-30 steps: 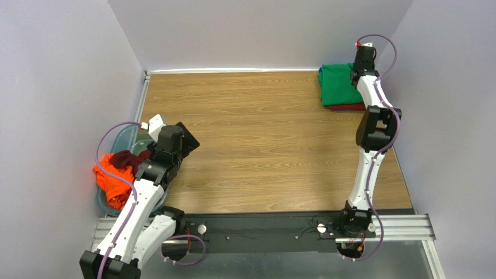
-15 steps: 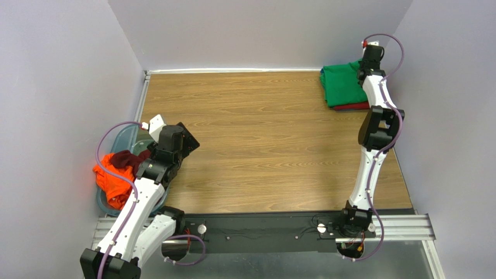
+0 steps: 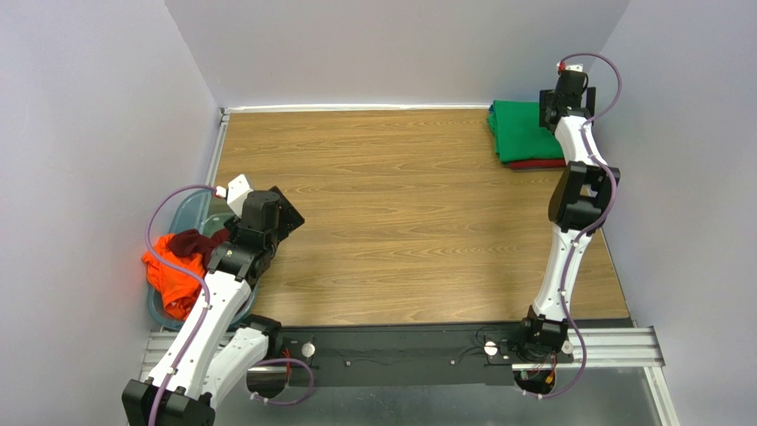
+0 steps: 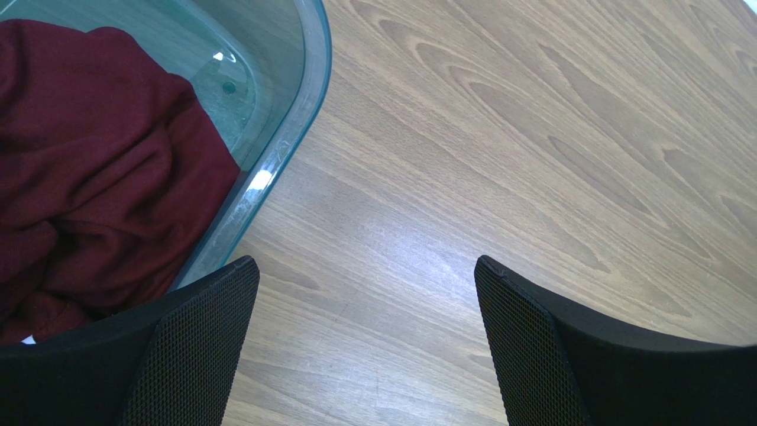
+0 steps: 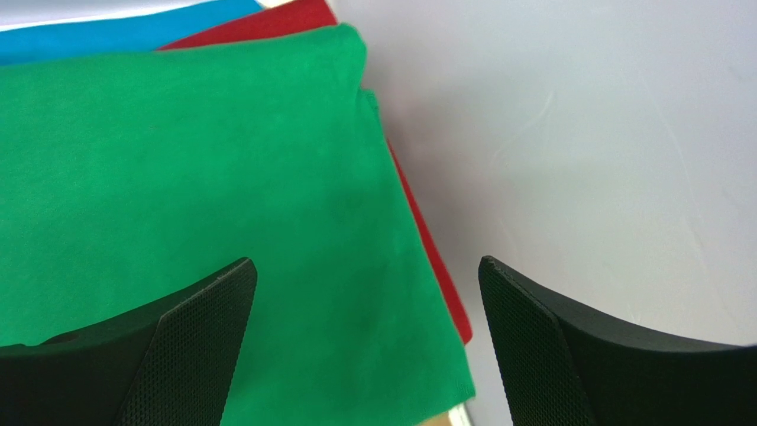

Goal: Fold and stack the t-shirts
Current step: Neatly place the folded tshirt to the corner, then reset both grippers

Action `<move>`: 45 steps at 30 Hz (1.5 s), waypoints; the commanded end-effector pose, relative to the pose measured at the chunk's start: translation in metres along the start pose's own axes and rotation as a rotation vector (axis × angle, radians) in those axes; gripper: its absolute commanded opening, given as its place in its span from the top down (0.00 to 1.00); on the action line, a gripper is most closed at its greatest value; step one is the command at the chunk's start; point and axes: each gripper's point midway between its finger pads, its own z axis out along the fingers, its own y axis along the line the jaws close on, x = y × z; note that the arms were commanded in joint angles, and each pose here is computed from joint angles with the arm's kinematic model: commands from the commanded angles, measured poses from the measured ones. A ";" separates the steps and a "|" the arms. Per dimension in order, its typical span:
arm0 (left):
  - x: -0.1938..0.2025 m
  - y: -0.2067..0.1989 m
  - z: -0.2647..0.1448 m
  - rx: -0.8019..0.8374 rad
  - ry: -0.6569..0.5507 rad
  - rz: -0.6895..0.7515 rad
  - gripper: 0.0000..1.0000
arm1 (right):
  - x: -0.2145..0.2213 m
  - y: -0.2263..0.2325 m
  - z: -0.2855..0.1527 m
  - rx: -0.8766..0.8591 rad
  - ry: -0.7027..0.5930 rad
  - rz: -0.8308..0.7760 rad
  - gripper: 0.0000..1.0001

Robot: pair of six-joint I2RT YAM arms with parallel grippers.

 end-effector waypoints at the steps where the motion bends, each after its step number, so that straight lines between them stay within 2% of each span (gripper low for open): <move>1: -0.017 -0.004 -0.009 0.010 -0.051 -0.032 0.02 | -0.038 -0.011 -0.037 -0.055 -0.091 0.132 0.00; 2: -0.017 -0.005 -0.009 0.018 -0.051 -0.028 0.02 | -0.031 -0.006 -0.039 -0.068 -0.074 0.134 0.00; 8: -0.019 -0.010 -0.013 0.052 -0.056 -0.030 0.02 | -0.046 0.011 -0.092 -0.157 -0.111 0.185 0.00; 16: -0.043 -0.026 -0.032 0.153 -0.135 -0.081 0.02 | -0.028 0.015 -0.172 -0.260 -0.100 0.449 0.00; 23: -0.054 -0.042 -0.047 0.278 -0.188 -0.115 0.02 | 0.016 0.007 -0.242 -0.335 -0.106 0.571 0.00; 24: -0.054 -0.043 -0.048 0.288 -0.188 -0.113 0.02 | 0.040 0.013 -0.244 -0.341 -0.067 0.565 0.00; 25: -0.054 -0.044 -0.050 0.299 -0.190 -0.115 0.02 | 0.039 0.008 -0.260 -0.355 -0.092 0.594 0.00; 27: -0.052 -0.041 -0.050 0.294 -0.189 -0.111 0.02 | 0.067 0.008 -0.273 -0.355 -0.073 0.615 0.00; 37: -0.051 -0.036 -0.056 0.305 -0.207 -0.133 0.02 | 0.142 0.011 -0.310 -0.374 -0.062 0.666 0.00; 45: -0.050 -0.035 -0.056 0.317 -0.220 -0.148 0.02 | 0.164 0.006 -0.313 -0.322 -0.063 0.725 0.00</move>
